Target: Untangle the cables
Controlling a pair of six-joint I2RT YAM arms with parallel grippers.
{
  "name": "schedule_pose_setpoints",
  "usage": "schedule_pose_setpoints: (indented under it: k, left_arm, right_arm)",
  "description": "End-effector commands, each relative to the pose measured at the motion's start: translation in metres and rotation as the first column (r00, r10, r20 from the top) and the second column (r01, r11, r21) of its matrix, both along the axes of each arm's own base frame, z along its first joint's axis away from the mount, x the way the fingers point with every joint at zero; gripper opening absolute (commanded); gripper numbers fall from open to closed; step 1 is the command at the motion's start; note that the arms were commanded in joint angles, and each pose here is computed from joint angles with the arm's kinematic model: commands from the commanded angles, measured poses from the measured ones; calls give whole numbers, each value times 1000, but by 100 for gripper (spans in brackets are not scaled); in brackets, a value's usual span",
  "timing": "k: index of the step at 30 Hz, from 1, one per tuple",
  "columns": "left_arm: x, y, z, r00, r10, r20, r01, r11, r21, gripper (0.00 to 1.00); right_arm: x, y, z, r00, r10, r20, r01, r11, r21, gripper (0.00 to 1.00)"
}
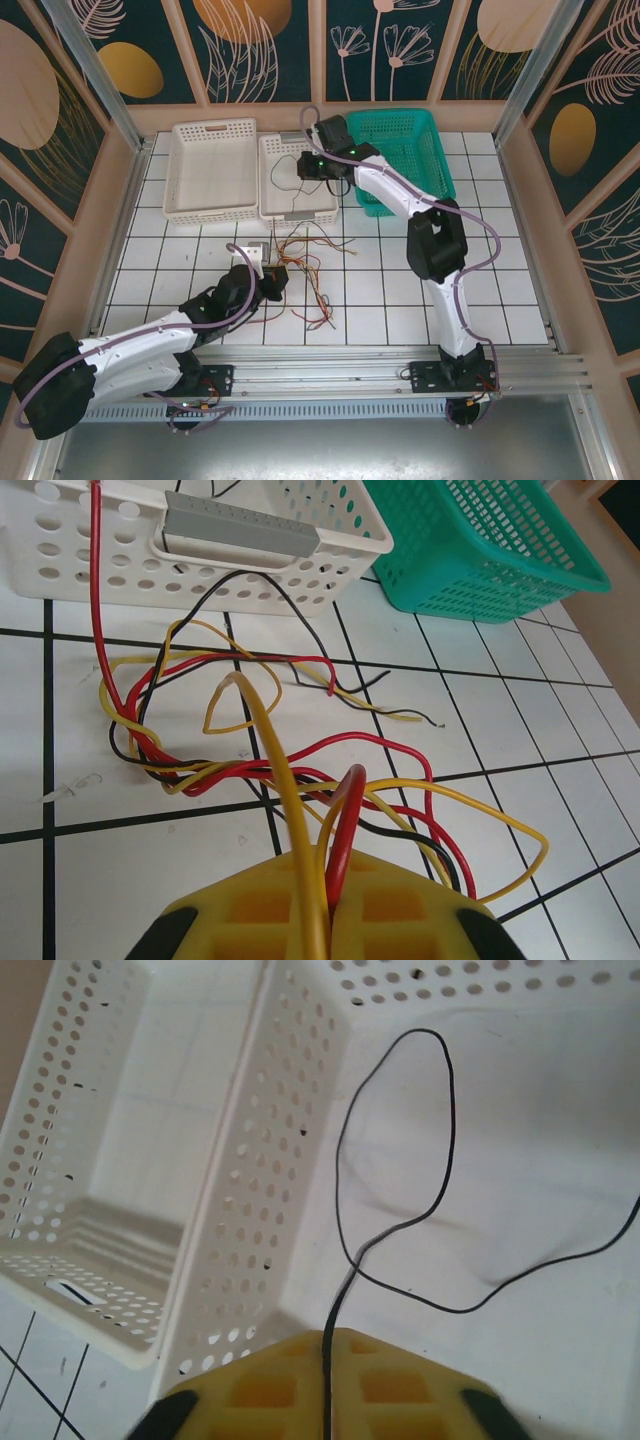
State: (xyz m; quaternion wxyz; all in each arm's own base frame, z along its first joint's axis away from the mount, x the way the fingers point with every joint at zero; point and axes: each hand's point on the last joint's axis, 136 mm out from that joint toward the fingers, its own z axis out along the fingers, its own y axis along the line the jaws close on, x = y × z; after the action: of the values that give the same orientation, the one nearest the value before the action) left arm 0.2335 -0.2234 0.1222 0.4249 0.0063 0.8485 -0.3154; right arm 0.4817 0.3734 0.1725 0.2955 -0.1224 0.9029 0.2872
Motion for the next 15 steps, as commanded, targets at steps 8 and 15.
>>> schedule_pose_setpoints:
  k: [8,15]
  left_arm:
    - [9,-3,20,999,24,32,-23,999,-30,0]
    - [11,-5,25,999,22,40,-20,999,-32,0]
  right_arm:
    - [-13,1,45,997,24,70,-23,1000,-15,40]
    - [-36,-5,88,992,53,114,-60,997,53,46]
